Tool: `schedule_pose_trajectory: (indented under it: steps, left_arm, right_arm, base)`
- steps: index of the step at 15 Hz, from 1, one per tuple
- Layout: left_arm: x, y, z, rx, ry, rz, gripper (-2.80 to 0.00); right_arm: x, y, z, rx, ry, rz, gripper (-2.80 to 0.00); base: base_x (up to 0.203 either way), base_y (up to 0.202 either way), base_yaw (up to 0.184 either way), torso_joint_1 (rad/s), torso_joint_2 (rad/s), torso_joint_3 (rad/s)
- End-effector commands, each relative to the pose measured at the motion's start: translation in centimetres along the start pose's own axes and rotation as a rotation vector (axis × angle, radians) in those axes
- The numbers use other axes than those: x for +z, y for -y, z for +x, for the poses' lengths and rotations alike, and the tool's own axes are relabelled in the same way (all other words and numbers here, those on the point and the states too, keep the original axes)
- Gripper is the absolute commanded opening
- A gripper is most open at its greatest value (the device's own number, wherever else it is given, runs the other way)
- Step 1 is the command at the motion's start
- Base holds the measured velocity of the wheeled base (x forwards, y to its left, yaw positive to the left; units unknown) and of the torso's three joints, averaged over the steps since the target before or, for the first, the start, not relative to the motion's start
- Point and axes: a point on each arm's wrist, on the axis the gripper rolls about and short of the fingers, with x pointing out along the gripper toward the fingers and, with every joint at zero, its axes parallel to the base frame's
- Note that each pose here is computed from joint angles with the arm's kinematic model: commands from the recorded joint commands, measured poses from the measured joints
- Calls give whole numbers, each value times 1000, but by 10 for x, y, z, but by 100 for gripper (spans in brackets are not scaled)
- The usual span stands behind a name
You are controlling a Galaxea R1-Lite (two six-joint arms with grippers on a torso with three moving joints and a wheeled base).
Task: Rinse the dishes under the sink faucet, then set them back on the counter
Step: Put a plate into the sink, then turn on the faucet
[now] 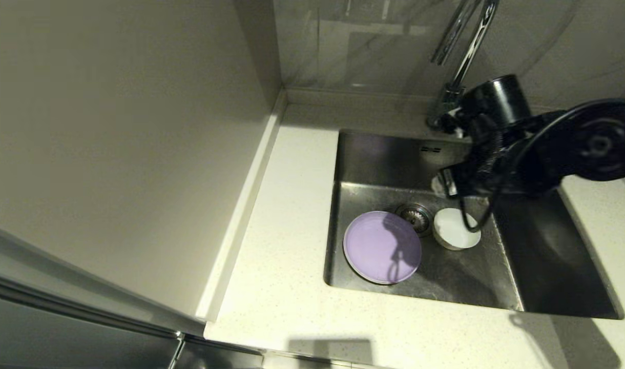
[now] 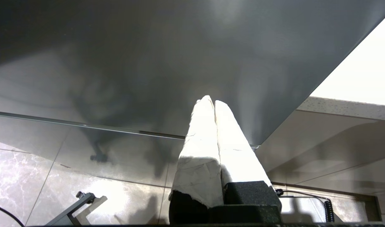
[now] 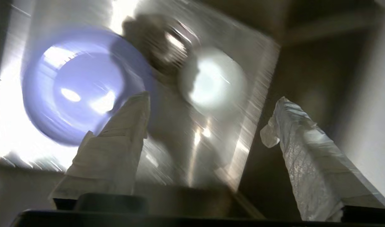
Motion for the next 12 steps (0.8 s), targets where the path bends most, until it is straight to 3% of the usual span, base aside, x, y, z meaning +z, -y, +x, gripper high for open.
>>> schedule_pose_trajectory:
  steps: [1,3,5,8,12]
  left_arm:
    - [0,0,0,0,2,0,-280]
    - [0,0,0,0,2,0,-280]
    - [0,0,0,0,2,0,-280]
    - [0,0,0,0,2,0,-280]
    - [0,0,0,0,2,0,-280]
  right_arm:
    - [-13,70,-53,-77,-45,48,0]
    - [-33,99,-76,-124,-128,48,0]
    - [-46,113,-91,-173,-162,61,0]
    - [-53,119,-92,-206,-168,231,0]
    - [-49,124,-88,-92,-163,383,0]
  base:
    - [0,0,0,0,0,0]
    - [0,0,0,0,0,0]
    - [0,0,0,0,0,0]
    - [0,0,0,0,0,0]
    - [0,0,0,0,0,0]
